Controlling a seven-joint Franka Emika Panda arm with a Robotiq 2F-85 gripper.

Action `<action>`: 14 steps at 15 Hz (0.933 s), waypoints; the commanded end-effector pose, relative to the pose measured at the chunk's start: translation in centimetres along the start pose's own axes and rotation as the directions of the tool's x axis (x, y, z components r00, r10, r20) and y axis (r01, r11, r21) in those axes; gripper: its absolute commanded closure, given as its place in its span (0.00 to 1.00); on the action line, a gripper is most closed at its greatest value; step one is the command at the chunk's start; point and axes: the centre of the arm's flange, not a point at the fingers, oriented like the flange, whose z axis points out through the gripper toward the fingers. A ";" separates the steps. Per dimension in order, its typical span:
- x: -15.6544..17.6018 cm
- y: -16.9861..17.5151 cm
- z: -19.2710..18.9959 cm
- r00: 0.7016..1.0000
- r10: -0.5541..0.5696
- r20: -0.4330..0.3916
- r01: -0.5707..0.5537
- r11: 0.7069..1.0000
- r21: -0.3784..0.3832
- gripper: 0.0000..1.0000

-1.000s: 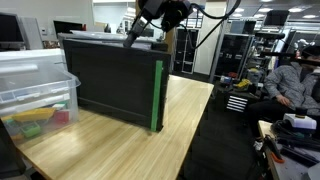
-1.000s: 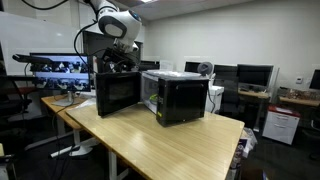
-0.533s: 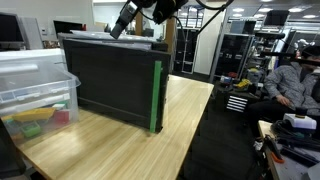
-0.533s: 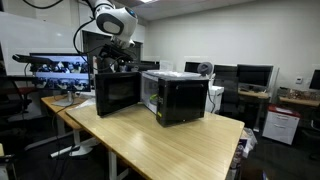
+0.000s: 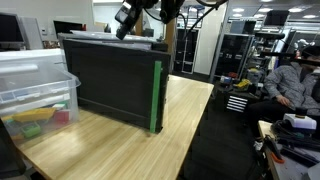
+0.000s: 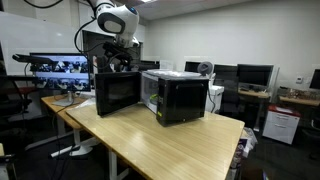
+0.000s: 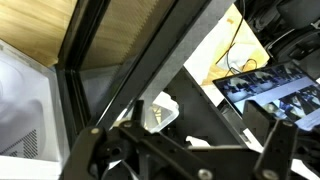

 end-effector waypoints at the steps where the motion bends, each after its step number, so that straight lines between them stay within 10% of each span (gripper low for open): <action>1: -0.5 -0.1 0.2 0.989 0.143 0.029 -0.141 0.988 -0.062 0.00; 14: 0.0 -1.9 2.1 0.938 0.281 0.201 -0.211 0.926 -0.313 0.00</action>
